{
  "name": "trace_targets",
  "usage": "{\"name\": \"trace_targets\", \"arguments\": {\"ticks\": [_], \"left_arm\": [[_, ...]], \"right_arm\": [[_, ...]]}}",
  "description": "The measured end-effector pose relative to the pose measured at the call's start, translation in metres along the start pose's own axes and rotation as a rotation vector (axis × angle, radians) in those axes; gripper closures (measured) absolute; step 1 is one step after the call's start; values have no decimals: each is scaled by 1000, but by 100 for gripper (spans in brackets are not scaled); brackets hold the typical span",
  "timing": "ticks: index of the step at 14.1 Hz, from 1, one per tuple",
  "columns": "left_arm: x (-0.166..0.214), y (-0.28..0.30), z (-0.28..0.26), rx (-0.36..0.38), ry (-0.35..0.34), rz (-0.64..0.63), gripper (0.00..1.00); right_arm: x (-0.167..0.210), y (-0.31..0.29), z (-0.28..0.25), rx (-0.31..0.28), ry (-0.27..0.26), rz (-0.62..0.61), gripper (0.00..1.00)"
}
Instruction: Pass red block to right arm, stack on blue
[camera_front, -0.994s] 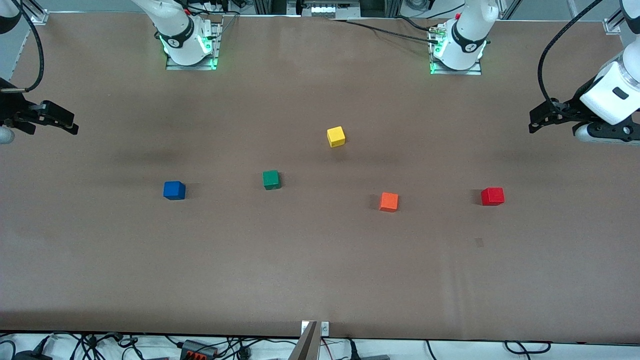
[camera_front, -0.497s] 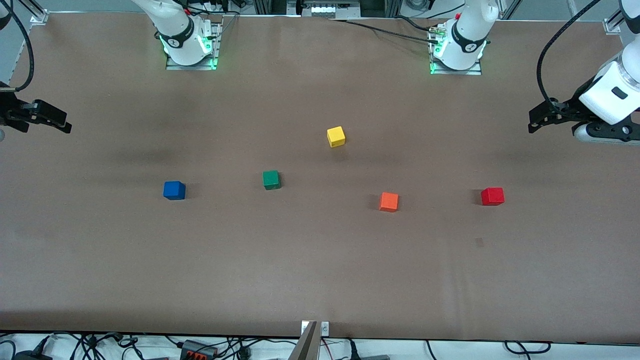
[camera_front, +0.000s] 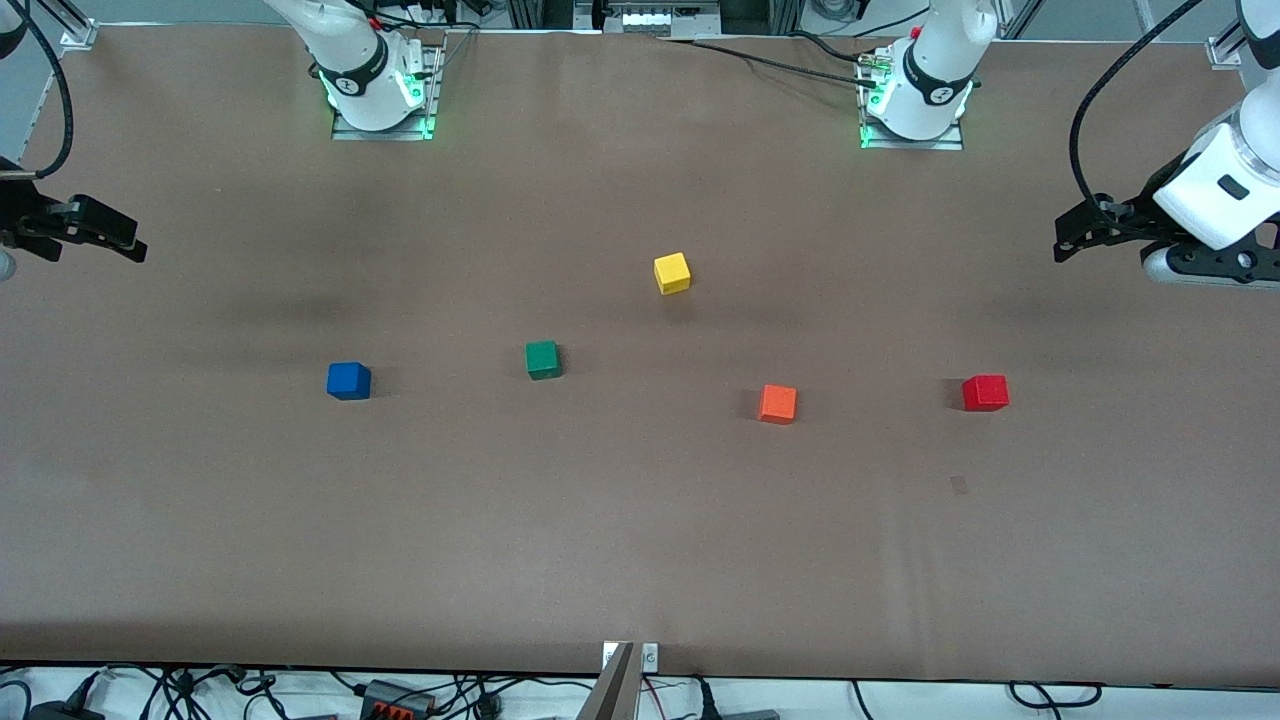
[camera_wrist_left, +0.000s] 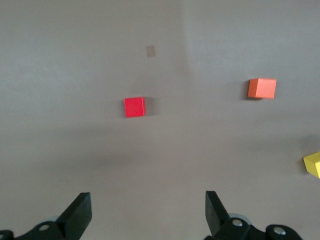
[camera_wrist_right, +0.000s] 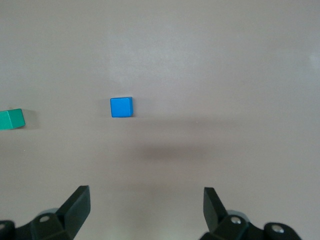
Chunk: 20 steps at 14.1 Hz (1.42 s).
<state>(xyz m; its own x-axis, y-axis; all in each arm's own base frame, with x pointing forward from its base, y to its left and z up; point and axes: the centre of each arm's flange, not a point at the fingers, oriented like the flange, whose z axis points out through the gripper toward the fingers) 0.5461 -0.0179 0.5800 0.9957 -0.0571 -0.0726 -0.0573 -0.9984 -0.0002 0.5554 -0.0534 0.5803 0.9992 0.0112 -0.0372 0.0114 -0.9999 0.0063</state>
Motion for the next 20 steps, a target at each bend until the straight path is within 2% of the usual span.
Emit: {"name": "trace_targets", "arguments": {"ticks": [5,9,13,16,20], "left_arm": [[2,-3,3,-1,-15,-5,0],[18,-9,9,-7,-79,-13,0],[46,-25,57,-15,-123,-36,0],[66,-44,114,-19,-85,-44,0],[67,-51,210,-11,40,-25,0]], "right_arm": [[-12,-4,3,3,-7,-6,0],[-20,-4,1,4,-3,-6,0],[-20,-4,4,4,-6,-6,0],[-18,-5,8,4,-12,-8,0],[-15,-6,14,5,-21,-10,0]]}}
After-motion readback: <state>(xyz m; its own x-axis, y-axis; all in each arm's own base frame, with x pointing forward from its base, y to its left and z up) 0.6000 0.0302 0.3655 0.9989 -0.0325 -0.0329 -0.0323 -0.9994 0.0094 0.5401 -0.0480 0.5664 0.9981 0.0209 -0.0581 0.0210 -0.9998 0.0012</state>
